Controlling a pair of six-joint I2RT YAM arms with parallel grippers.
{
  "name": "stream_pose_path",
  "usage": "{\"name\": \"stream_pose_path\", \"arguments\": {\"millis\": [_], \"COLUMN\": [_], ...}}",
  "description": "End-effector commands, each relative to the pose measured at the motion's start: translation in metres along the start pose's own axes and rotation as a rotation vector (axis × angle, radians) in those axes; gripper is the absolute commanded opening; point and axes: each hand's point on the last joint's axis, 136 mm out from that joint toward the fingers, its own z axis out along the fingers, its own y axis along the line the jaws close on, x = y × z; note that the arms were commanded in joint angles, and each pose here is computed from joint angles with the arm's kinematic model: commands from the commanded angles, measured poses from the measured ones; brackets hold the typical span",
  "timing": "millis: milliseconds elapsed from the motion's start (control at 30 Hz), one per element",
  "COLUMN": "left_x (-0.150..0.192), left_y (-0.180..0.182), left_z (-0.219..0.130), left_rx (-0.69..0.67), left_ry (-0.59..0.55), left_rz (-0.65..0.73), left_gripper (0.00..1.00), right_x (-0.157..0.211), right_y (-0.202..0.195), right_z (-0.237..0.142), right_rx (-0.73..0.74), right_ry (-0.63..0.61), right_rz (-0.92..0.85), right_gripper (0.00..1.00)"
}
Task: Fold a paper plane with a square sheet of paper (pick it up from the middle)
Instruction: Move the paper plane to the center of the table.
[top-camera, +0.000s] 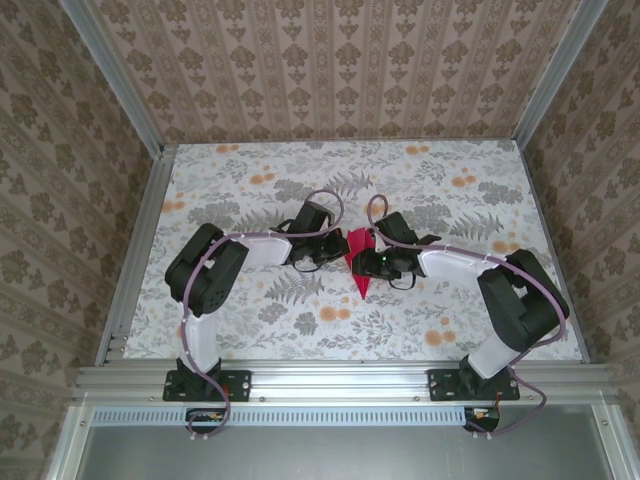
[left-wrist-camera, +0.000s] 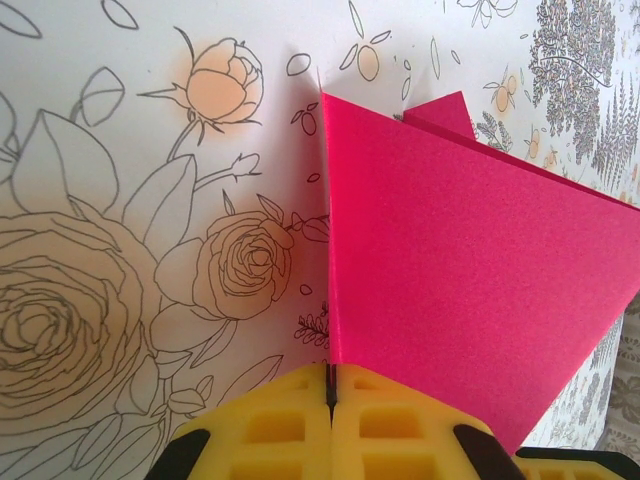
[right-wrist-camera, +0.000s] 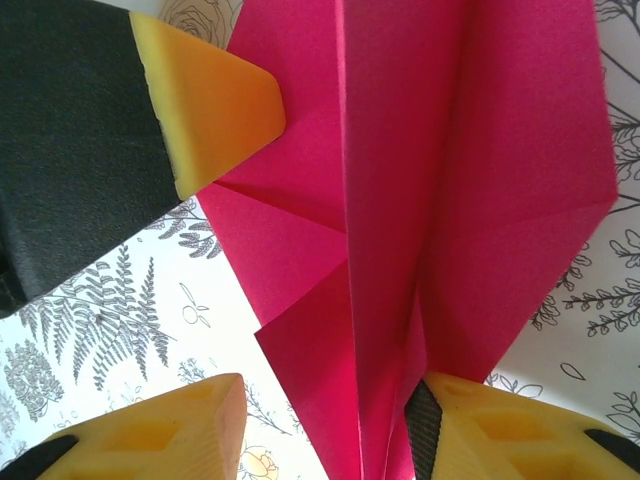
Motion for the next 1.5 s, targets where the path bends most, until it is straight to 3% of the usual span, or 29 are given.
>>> {"name": "stream_pose_path", "arguments": {"millis": [0,433,733,833,1067,1167,1467], "left_x": [0.002,0.003,0.003,0.003,-0.004,-0.007,-0.008], "left_y": [0.005,0.003,0.006,0.006,0.018,0.036,0.082], "left_z": [0.006,0.006,0.003,-0.002,-0.037,-0.062,-0.123], "left_rx": [0.005,0.018,0.000,-0.011,-0.101,-0.185,-0.421], "left_ry": [0.018,0.024,0.019,0.016,-0.057,-0.106,-0.214], "left_rz": [-0.019,-0.018,-0.017,-0.019,-0.026,-0.045,-0.072], "left_gripper": [0.00,0.00,0.02,0.10,0.38,0.48,0.64], "right_x": [0.001,-0.004,-0.007,-0.007,-0.011,-0.013,-0.018], "right_y": [-0.005,-0.013,-0.016,-0.018,-0.020,-0.019,-0.011], "right_z": [0.002,0.009,0.008,0.009,0.004,0.002,0.021], "right_rx": [0.063,0.171,0.216,0.233,0.312,0.347,0.409], "right_ry": [0.013,0.008,0.001,0.005,-0.009,-0.017,-0.019], "right_rz": [-0.022,-0.047,-0.054,-0.058,-0.098,-0.124,-0.166], "right_gripper": [0.49,0.48,0.23,0.15,0.08,0.10,0.24]}}
